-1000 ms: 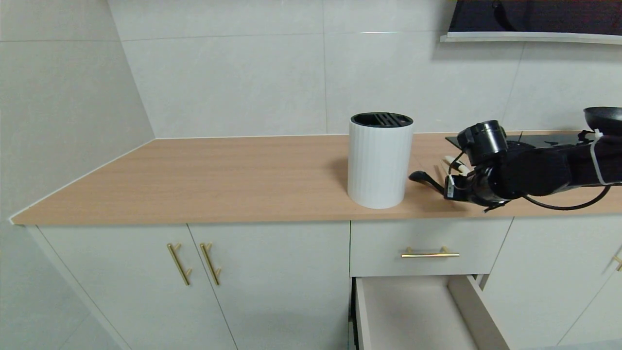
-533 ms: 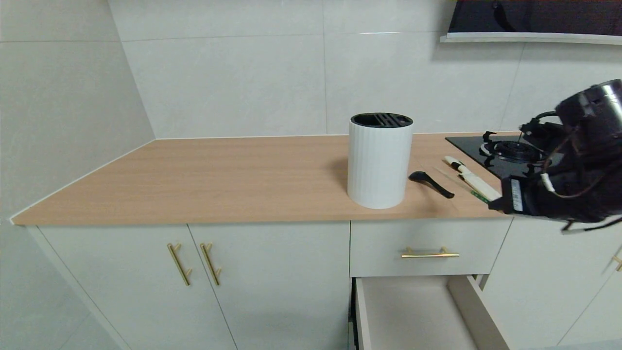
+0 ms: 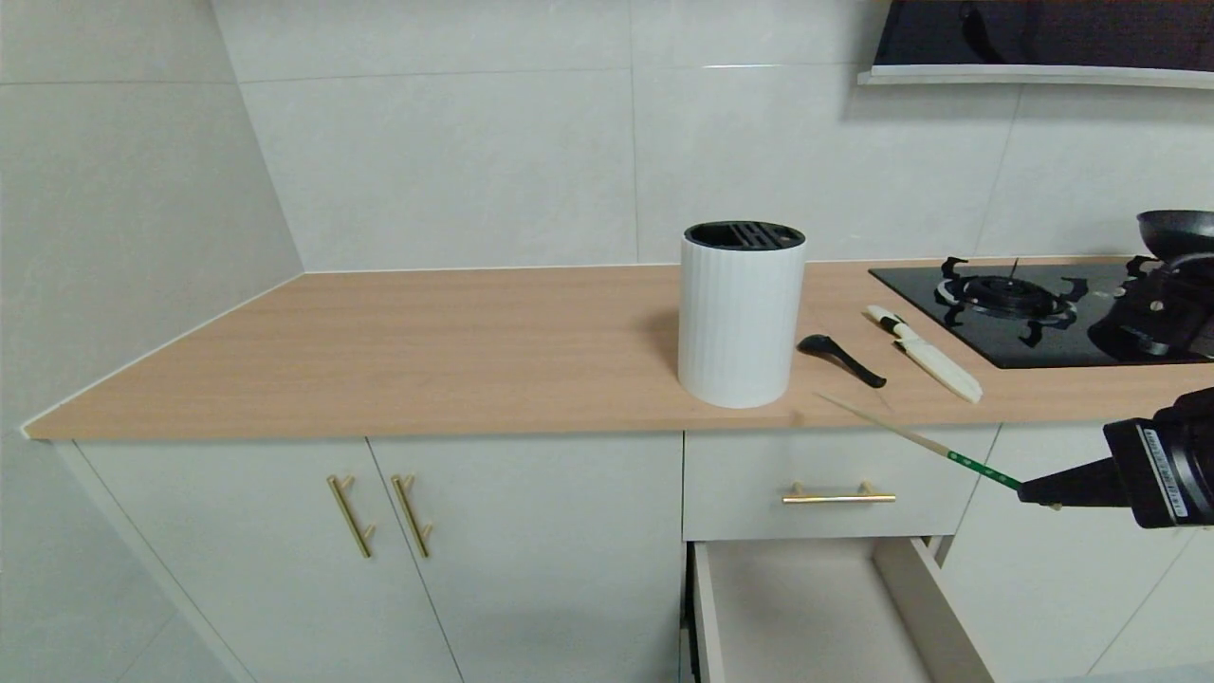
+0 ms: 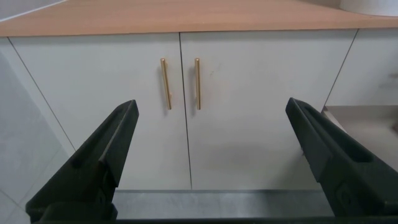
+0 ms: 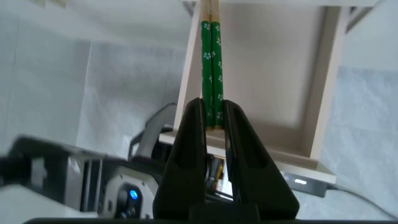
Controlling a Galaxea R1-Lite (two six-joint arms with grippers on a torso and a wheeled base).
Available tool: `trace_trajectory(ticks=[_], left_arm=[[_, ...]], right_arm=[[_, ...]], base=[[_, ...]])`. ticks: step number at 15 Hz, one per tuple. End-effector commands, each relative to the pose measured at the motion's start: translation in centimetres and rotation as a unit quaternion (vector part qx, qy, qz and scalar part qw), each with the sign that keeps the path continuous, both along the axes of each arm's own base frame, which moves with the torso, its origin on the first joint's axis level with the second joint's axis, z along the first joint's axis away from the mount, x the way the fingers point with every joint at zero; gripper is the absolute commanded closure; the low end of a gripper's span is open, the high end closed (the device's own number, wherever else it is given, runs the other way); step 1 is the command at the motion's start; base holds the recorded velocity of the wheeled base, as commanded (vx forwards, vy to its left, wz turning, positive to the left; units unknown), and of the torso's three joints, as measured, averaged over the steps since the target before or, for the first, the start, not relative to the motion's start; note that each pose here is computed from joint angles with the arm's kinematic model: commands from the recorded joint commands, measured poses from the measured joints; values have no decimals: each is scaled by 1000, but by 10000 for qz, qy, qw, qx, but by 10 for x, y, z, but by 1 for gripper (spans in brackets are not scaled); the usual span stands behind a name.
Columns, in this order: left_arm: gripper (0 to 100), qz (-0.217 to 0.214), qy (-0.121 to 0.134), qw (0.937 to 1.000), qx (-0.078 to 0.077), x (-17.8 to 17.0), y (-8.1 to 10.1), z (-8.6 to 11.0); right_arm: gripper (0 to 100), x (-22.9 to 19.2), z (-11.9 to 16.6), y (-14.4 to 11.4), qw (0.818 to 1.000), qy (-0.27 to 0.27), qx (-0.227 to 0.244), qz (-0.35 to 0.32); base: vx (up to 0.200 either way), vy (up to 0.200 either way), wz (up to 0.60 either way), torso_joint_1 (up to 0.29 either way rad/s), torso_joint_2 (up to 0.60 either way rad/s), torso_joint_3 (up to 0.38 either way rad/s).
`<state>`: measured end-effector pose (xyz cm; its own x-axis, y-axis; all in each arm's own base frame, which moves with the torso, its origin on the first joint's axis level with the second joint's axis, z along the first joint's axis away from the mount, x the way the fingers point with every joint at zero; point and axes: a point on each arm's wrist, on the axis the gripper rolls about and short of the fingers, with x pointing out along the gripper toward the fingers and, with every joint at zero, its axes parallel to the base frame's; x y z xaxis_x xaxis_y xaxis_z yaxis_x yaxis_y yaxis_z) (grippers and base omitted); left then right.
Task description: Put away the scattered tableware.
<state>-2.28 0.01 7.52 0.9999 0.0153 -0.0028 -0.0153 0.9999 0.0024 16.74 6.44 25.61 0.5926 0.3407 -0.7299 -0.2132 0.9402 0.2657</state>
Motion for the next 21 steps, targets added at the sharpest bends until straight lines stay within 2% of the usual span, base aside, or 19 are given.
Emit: trace_trajectory(ticks=[1, 6, 11, 21], left_arm=[[0, 8, 1, 10000, -4, 0, 0, 0], [0, 8, 2, 10000, 4, 0, 0, 0], [0, 8, 2, 10000, 4, 0, 0, 0], [0, 8, 2, 10000, 4, 0, 0, 0]], right_arm=[[100, 0, -4, 0, 10000, 74, -36, 27], [100, 3, -21, 13, 9988, 275, -157, 366], [100, 0, -26, 19, 9978, 350, -193, 527], [100, 5, -34, 23, 9966, 516, -270, 579]], base=[[0, 0, 0, 0, 0, 0], [0, 0, 0, 0, 0, 0], [0, 0, 0, -12, 33, 20], [0, 0, 0, -159, 441, 271]])
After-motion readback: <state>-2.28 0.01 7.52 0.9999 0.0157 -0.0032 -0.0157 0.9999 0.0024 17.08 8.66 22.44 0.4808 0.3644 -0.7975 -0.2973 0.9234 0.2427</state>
